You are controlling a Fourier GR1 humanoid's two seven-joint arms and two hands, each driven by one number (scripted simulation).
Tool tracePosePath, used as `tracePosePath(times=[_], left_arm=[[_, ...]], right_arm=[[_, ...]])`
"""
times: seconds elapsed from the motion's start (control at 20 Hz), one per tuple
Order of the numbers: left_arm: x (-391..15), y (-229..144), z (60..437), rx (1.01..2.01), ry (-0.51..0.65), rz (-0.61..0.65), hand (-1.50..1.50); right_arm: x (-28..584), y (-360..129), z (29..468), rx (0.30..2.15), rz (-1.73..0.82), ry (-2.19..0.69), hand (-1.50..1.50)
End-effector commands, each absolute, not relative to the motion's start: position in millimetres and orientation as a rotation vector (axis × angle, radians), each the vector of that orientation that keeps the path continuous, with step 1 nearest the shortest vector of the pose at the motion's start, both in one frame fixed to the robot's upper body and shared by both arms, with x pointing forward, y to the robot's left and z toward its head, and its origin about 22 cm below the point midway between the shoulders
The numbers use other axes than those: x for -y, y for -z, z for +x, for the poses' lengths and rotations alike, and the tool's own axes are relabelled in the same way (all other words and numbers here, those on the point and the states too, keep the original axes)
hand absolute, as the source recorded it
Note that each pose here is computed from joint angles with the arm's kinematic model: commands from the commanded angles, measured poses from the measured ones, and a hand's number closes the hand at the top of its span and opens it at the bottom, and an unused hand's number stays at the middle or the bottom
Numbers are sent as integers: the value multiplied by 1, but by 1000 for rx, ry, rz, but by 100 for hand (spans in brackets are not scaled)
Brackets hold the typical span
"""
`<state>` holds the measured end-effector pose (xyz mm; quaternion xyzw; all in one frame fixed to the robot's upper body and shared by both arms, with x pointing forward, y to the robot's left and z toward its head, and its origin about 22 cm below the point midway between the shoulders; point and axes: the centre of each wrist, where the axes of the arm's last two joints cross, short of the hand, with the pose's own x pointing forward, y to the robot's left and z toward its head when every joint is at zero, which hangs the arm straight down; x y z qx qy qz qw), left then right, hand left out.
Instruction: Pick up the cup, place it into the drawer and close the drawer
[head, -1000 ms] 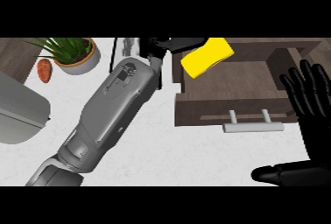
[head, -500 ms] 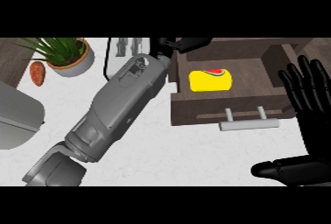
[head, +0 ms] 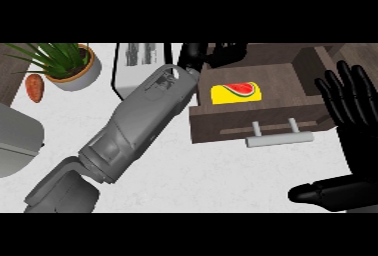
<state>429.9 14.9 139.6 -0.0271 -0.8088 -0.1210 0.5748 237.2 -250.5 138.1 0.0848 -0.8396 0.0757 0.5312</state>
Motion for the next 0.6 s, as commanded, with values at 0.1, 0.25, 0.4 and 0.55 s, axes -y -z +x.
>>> tracePosePath(times=[0.1,0.25,0.4,0.55], left_arm=[[-10,-135,429,1881,380,40,-150],[-8,-141,431,1866,371,76,-150],[-3,-135,422,1885,309,36,-150],[-2,-137,420,1911,276,-78,-150]], right_arm=[[239,-137,248,2026,221,-210,-150],[244,-140,239,2036,227,-192,-150],[240,-147,251,2027,273,-194,-150],[228,-133,242,2029,292,-188,-150]])
